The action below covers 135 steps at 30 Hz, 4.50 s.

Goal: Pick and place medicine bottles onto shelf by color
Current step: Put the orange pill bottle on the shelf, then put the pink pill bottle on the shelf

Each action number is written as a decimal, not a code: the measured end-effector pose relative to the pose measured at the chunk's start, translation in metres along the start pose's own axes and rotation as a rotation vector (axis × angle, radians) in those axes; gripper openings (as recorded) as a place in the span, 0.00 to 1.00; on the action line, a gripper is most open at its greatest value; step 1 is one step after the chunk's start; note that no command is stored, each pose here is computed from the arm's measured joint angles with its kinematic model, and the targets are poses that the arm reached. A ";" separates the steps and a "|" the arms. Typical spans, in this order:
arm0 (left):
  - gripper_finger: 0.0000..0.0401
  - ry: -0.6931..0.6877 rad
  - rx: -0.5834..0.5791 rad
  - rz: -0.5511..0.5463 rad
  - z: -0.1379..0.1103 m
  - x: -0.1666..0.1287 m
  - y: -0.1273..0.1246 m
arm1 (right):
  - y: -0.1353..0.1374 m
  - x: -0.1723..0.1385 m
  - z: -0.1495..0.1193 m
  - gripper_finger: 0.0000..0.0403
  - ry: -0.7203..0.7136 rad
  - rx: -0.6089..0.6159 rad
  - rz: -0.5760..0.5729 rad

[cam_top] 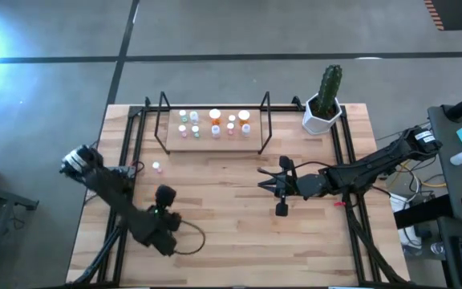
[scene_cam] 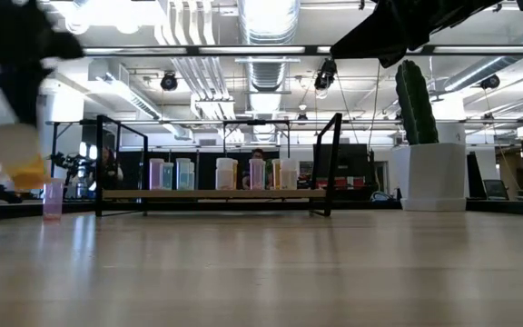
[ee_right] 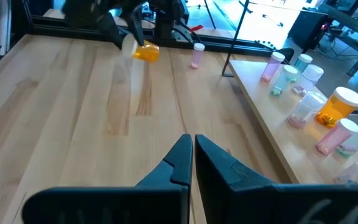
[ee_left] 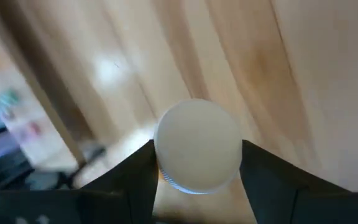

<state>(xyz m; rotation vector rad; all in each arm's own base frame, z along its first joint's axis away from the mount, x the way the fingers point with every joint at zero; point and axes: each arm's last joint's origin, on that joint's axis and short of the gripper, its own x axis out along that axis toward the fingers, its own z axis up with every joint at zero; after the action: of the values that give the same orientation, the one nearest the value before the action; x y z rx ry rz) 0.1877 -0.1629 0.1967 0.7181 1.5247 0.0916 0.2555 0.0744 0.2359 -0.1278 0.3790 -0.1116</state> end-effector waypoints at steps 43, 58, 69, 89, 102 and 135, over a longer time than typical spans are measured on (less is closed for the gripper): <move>0.45 -0.524 -1.187 0.008 -0.018 0.107 0.237 | 0.001 0.000 -0.001 0.02 0.007 -0.003 0.022; 0.45 -0.489 -1.188 0.025 -0.022 0.117 0.243 | 0.001 0.000 -0.001 0.02 0.007 -0.003 0.021; 0.55 -0.498 -1.172 0.028 -0.021 0.115 0.244 | 0.001 0.000 -0.001 0.02 0.007 -0.003 0.022; 0.57 -0.499 -1.144 0.065 -0.029 0.107 0.254 | 0.001 0.000 -0.001 0.02 0.007 -0.003 0.022; 0.53 -0.527 -0.911 -0.046 -0.054 0.043 0.246 | 0.001 0.000 -0.001 0.02 0.008 -0.006 0.022; 0.51 0.106 -0.487 -0.313 -0.077 0.063 0.145 | 0.001 0.000 -0.001 0.02 0.014 -0.006 0.022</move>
<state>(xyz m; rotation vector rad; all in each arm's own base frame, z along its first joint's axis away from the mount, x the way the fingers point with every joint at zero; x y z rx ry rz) 0.1765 0.0112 0.2201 0.0864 1.6145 0.2582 0.2550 0.0749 0.2345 -0.1286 0.3944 -0.0901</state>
